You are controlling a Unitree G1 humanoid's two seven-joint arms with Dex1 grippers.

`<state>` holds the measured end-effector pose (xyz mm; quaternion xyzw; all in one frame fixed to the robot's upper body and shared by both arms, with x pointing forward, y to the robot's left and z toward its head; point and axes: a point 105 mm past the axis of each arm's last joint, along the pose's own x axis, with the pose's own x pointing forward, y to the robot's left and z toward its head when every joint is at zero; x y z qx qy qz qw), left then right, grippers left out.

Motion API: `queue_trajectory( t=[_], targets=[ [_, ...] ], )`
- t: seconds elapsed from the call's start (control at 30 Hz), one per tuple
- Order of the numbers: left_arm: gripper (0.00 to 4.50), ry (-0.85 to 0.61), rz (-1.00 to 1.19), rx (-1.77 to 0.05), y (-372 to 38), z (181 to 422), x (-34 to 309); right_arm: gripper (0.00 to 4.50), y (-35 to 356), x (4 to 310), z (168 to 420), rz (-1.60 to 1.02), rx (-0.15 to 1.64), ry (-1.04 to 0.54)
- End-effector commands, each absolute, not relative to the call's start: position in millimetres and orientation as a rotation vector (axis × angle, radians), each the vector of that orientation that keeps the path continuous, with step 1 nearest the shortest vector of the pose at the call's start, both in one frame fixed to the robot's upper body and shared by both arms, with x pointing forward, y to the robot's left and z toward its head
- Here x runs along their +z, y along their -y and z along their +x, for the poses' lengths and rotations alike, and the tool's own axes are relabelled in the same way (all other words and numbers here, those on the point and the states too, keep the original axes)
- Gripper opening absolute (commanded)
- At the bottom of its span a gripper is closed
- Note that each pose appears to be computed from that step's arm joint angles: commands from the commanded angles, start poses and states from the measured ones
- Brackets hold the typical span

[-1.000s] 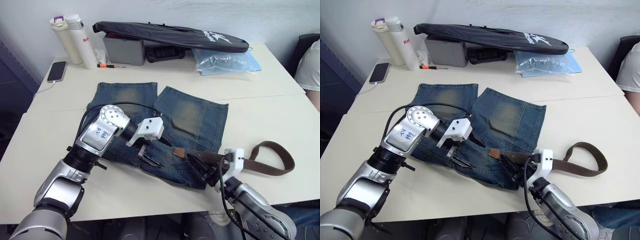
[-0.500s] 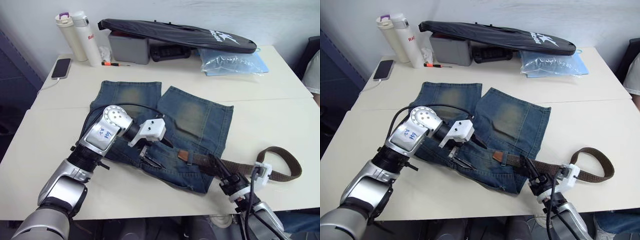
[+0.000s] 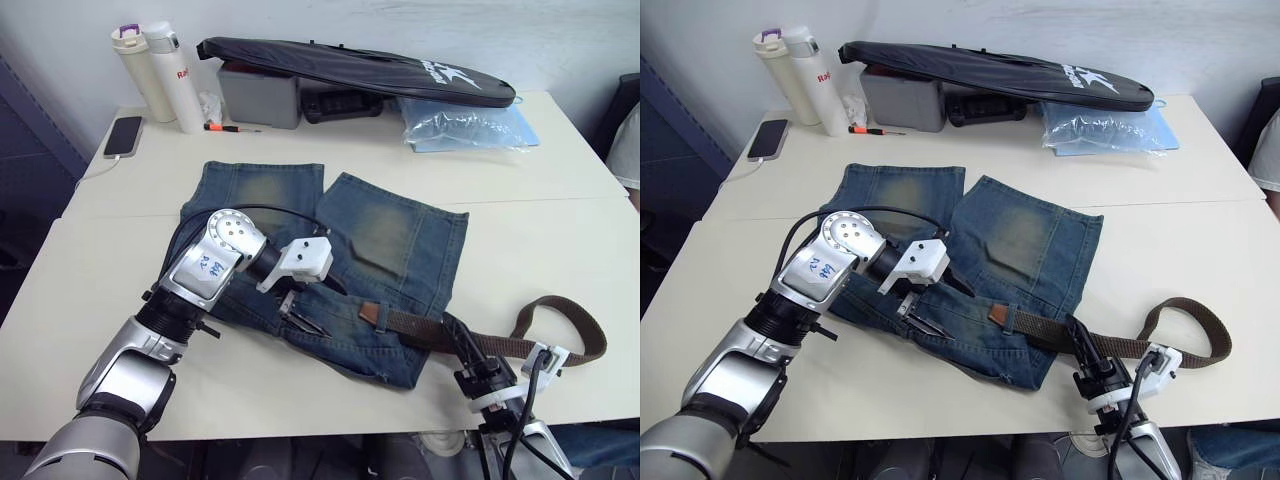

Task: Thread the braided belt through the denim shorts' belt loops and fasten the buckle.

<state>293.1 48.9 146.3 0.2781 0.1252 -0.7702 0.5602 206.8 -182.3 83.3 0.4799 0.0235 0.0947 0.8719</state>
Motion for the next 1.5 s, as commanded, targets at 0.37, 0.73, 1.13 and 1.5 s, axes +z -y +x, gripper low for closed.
queue_trajectory(
  t=[0.37,0.73,1.13,1.5],
  targets=[
    [4.50,-0.293,0.676,-1.799,-53.0,291.0,152.0,0.02,138.2,93.9,238.5,0.903,0.370,-0.152],
    [4.50,-0.325,0.686,-1.775,-61.6,288.9,154.7,0.02,90.9,85.5,270.1,0.819,0.476,-0.261],
    [4.50,-0.300,0.668,-1.795,-50.9,290.1,152.2,4.40,109.4,100.5,225.0,0.483,0.633,-0.362],
    [4.50,-0.280,0.636,-1.785,-48.2,291.8,150.5,4.40,115.0,115.4,189.3,0.249,0.867,-0.476]
  ],
)
